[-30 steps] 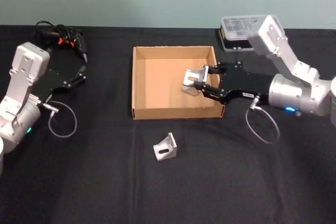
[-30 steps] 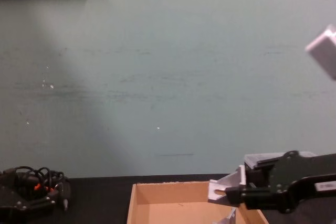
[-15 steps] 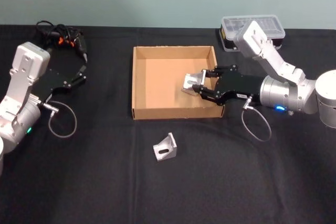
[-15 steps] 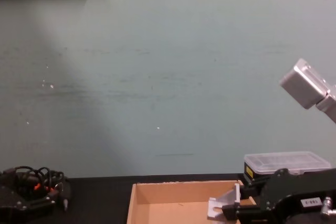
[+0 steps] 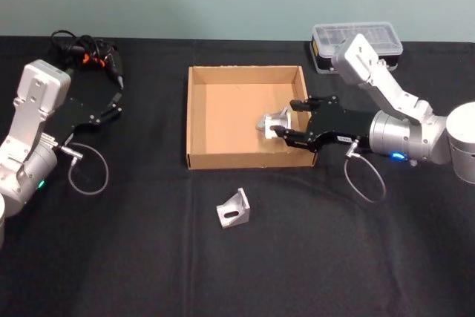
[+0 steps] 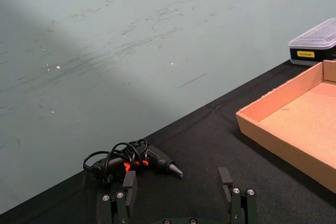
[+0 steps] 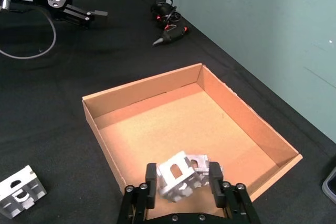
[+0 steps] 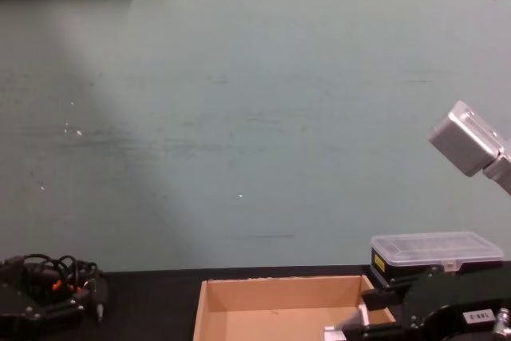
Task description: Use one hand to pick up the angle iron from the table and place it into the box.
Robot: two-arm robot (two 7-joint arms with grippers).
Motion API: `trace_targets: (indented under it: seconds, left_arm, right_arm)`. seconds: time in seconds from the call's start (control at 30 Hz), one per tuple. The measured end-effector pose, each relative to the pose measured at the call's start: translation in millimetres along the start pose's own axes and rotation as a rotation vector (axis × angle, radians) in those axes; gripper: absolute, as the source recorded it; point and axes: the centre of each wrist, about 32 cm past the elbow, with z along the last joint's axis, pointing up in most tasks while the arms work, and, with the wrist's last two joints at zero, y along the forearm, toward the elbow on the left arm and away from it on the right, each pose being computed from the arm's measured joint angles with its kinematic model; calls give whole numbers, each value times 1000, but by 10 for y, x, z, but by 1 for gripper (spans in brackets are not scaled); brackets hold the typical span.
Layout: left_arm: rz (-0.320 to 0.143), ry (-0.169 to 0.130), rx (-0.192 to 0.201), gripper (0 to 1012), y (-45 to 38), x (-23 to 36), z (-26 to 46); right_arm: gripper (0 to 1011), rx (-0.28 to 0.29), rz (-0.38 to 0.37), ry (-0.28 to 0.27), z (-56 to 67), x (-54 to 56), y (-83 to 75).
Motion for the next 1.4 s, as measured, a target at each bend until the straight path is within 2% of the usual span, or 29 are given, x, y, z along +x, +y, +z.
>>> trace_targets:
  seconds: [0.3,0.47,0.77,0.93,1.2,1.4]
  left_arm:
    - [0,0,0,1000,0,0,0]
    - [0,0,0,1000,0,0,0]
    - [0,0,0,1000,0,0,0]
    - [0,0,0,1000,0,0,0]
    - [0,0,0,1000,0,0,0]
    - [0,0,0,1000,0,0,0]
  right_arm:
    - [893,2,-3,4,-22,-2,-11]
    - [997,11,-9,4,-24,3,-20]
    - [1000,66,-36,-1,37,17,-75]
    - [1000,119,-35,-12,131,24,-177]
    - [1000,188,47,-29,271,29,-414]
    - [1000,184,139,-44,320,-32,-535]
